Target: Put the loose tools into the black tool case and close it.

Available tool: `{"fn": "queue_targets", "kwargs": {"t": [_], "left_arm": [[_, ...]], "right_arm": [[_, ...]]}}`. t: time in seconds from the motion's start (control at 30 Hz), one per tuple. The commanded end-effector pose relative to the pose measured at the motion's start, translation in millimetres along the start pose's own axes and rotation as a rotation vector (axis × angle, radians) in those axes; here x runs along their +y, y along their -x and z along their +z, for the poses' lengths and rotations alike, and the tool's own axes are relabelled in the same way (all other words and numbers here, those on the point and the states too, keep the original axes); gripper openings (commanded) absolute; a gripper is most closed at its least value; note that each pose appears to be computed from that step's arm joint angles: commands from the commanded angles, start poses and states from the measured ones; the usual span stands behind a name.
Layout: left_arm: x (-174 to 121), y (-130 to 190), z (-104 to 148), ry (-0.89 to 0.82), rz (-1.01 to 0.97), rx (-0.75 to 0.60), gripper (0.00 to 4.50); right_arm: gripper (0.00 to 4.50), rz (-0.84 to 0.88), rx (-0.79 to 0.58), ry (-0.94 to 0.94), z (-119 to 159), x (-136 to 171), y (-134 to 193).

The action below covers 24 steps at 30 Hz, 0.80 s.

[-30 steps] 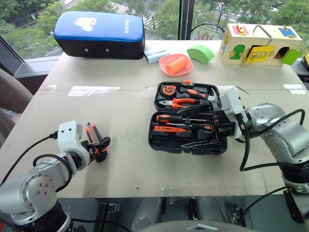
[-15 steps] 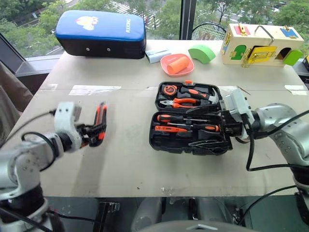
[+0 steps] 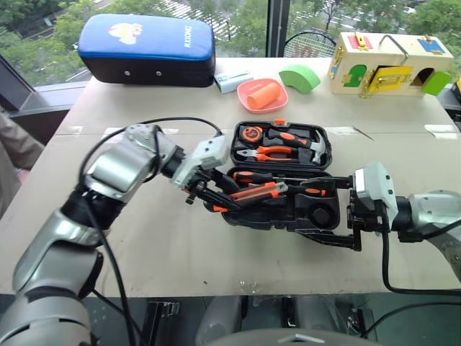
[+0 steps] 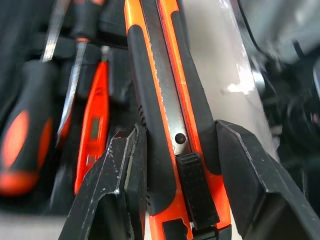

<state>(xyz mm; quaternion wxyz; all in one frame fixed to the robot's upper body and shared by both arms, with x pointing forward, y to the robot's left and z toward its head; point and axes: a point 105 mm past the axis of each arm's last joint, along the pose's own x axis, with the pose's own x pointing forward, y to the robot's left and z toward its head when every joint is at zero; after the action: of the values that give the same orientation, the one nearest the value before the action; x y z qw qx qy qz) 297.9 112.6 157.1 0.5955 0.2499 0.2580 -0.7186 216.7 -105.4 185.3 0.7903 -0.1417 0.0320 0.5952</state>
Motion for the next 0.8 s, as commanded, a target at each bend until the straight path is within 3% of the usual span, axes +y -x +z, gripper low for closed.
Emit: {"fn": "queue_targets", "kwargs": {"t": [0.03,0.33,0.73,0.8], "left_arm": [[12.7,-6.9,-2.7,-0.095,-0.034,0.079,1.72],[24.4,-32.5,10.1,-0.154,-0.105,0.071,1.72],[12.5,-43.2,-2.2,-0.093,-0.139,0.109,1.72],[9.5,-42.5,1.8,-0.066,-0.149,0.087,2.72]], "right_arm": [[4.5,-0.067,-0.01,0.035,9.3,6.9,6.0],[4.5,-0.146,-0.002,0.02,10.3,7.8,10.3],[4.5,-0.147,-0.006,0.024,11.5,-3.3,5.4],[4.5,-0.14,-0.008,0.025,10.9,-5.9,4.0]]}}
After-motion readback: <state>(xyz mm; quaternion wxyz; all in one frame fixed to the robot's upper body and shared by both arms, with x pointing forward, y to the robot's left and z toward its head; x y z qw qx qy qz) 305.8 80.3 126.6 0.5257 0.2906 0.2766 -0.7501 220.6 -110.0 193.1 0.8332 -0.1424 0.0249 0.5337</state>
